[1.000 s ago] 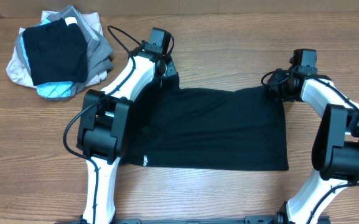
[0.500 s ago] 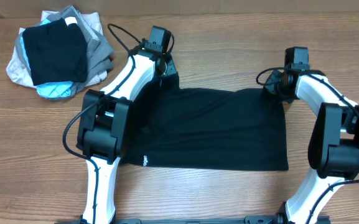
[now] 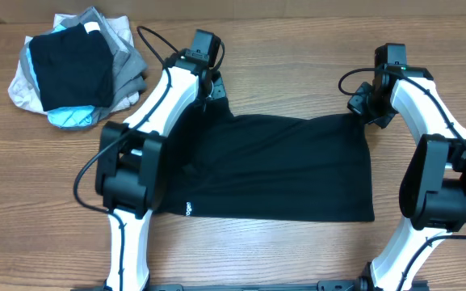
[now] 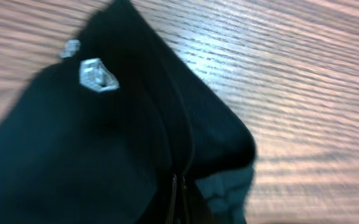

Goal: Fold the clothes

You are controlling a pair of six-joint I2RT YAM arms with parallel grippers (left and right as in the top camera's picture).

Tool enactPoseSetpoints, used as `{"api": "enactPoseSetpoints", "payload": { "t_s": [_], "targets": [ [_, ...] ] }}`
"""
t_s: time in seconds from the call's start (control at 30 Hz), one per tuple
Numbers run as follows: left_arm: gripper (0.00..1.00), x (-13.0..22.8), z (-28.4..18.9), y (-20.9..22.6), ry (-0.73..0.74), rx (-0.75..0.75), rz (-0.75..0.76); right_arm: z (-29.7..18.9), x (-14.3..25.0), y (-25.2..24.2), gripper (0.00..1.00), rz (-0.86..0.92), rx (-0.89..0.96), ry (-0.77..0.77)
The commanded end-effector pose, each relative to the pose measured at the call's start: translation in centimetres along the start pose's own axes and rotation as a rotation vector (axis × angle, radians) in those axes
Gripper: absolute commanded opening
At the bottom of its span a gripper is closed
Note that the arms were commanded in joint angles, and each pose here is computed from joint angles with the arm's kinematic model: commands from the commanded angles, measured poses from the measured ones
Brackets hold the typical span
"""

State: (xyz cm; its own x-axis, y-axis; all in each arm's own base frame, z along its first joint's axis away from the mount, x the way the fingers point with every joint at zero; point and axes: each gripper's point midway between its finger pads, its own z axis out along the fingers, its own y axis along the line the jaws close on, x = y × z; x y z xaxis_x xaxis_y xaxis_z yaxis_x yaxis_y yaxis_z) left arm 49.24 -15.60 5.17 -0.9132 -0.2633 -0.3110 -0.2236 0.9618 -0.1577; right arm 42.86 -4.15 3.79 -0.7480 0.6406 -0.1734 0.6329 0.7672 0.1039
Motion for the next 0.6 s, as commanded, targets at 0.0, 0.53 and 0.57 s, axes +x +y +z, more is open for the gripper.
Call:
{"api": "enactPoseSetpoints", "payload": {
  "t_s": [0.0,0.53,0.57],
  "targets": [
    [0.04,-2.5,-5.4,0.4,-0.105,-0.007,0.006,-2.4,-1.0,0.2,0.04,0.043,-0.012,-0.047],
    [0.04,4.4,-9.6,9.7,0.144,-0.416,0.01,-4.6,4.2,-3.2,0.04,0.176,0.128,0.138],
    [0.04,4.7,-9.9,10.4,0.161,-0.445,0.005,-4.7,4.4,-3.4,0.04,0.188,0.138,0.148]
  ]
}}
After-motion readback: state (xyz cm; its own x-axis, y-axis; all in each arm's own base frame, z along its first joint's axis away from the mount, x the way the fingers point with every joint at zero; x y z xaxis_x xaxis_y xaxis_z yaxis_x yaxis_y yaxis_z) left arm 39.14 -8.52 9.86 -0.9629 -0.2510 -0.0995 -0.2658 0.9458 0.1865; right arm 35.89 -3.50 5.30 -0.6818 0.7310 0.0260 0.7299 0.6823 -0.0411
